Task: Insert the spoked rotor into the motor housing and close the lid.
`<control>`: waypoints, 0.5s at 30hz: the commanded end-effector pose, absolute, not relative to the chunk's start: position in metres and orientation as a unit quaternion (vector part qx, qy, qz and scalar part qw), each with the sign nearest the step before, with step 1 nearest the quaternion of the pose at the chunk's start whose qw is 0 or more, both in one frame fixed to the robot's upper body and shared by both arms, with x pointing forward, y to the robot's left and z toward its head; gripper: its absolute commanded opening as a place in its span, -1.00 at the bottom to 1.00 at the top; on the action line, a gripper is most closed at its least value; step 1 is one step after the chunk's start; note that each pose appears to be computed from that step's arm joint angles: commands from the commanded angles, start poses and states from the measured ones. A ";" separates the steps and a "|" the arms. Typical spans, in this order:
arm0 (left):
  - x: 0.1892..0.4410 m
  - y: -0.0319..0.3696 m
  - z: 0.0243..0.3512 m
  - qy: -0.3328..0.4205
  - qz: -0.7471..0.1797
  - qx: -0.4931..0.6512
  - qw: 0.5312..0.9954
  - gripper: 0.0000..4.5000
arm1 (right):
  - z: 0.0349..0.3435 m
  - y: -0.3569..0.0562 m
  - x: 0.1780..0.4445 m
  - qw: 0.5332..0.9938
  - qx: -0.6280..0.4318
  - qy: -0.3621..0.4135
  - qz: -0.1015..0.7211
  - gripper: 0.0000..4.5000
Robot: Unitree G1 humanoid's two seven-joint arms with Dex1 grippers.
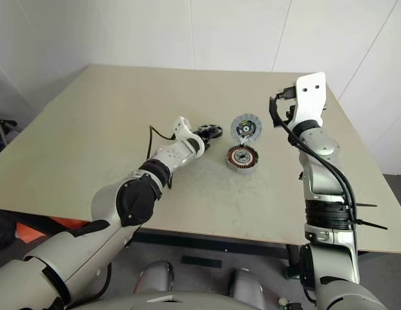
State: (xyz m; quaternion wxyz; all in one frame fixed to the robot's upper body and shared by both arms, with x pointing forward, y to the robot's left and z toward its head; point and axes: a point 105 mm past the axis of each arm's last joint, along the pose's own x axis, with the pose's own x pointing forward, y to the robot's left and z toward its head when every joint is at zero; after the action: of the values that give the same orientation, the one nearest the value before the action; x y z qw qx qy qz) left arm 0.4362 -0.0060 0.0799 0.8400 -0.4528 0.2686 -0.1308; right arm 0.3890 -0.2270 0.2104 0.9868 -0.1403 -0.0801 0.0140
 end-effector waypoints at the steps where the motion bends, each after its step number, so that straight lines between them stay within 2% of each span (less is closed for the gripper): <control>1: 0.441 -0.004 0.088 0.254 -0.121 -0.470 0.837 0.60 | 0.232 -0.230 0.383 0.982 -0.145 -0.117 0.004 1.00; 13: 0.441 0.000 0.085 0.254 -0.107 -0.490 0.827 0.60 | 0.230 -0.231 0.383 0.983 -0.146 -0.114 0.002 1.00; 15: 0.442 0.002 0.084 0.253 -0.101 -0.493 0.826 0.43 | 0.230 -0.232 0.383 0.983 -0.145 -0.114 0.001 1.00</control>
State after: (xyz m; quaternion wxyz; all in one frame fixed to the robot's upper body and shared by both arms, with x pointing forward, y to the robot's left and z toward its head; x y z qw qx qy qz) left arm 0.4382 0.0001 0.0777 0.8277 -0.4834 0.2658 -0.1034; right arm 0.3886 -0.2281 0.2091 0.9868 -0.1410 -0.0780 0.0127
